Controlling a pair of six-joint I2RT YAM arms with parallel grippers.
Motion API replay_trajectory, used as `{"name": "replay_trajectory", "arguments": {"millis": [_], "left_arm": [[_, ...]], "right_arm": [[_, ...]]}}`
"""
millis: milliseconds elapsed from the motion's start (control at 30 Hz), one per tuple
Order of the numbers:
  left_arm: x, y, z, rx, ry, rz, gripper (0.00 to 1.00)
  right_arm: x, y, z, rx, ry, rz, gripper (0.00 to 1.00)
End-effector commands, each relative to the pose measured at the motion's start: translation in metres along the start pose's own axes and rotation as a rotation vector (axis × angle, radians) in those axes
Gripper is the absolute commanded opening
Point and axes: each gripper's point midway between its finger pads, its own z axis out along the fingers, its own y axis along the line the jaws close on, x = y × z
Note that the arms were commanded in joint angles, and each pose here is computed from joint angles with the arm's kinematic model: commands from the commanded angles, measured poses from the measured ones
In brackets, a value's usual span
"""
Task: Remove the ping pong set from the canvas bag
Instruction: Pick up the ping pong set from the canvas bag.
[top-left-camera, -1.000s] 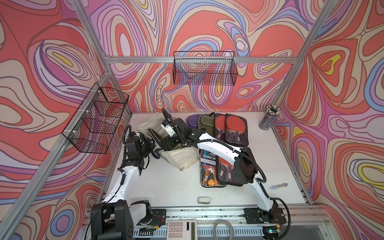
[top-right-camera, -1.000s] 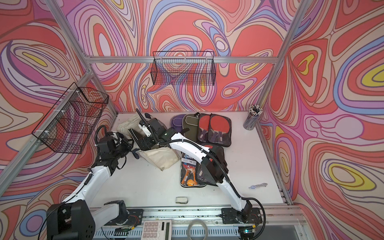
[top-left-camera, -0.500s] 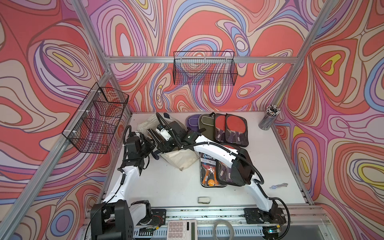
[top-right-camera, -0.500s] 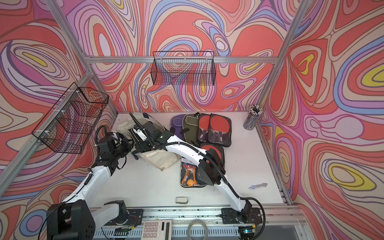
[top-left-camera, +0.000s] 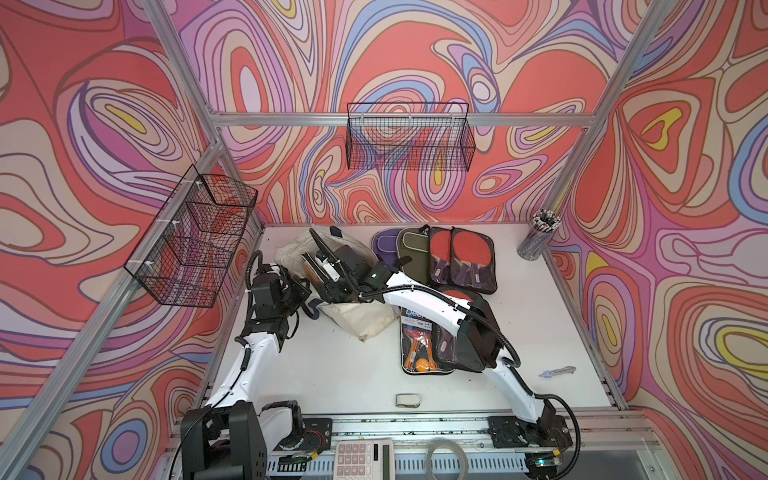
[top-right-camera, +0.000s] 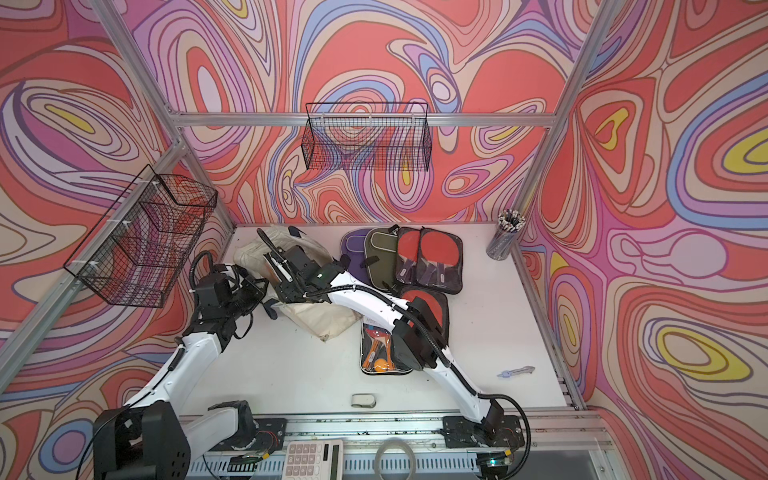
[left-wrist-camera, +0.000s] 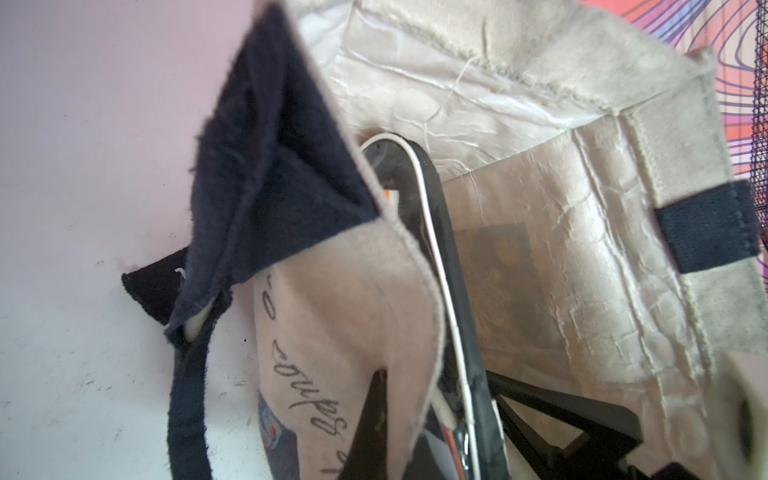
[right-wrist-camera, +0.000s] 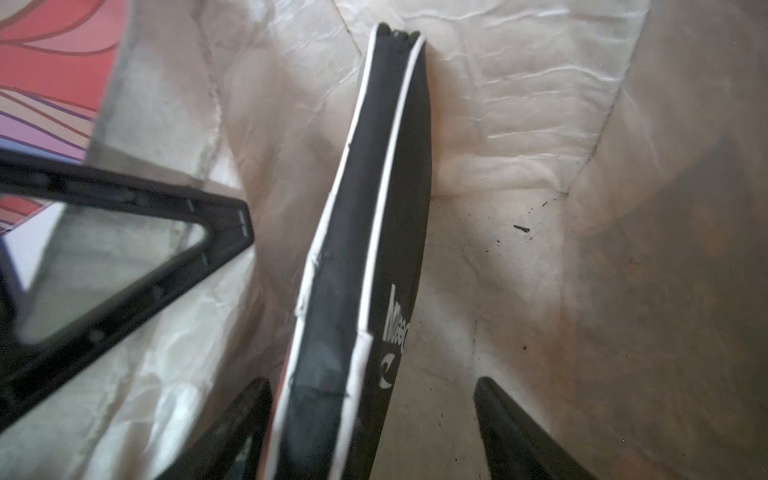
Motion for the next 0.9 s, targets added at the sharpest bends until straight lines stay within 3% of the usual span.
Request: {"name": "replay_trajectory", "arguments": {"millis": [0,67,133,233,267,867], "left_arm": [[-0.001,0.001,-0.002,0.001,-0.010,-0.006,0.00],[-0.001,0.000,-0.002,0.002,-0.011,-0.004,0.00],[-0.001,0.001,-0.002,0.000,-0.010,-0.004,0.00],[0.000,0.002,-0.002,-0.002,-0.010,-0.005,0.00],[0.000,0.002,-0.002,-0.001,-0.009,-0.005,0.00],[-0.001,0.002,-0.003,-0.007,-0.014,-0.002,0.00]], "right_arm": [[0.011,-0.004,0.012,0.033,0.035,-0.023,0.75],[0.010,-0.003,0.013,0.029,0.033,-0.024,0.69],[0.009,-0.002,0.014,0.026,0.032,-0.023,0.56],[0.007,-0.002,0.013,0.022,0.024,-0.014,0.18],[0.006,-0.002,0.012,0.026,0.021,-0.012,0.01],[-0.056,-0.011,-0.038,0.054,-0.147,0.050,0.00]]}}
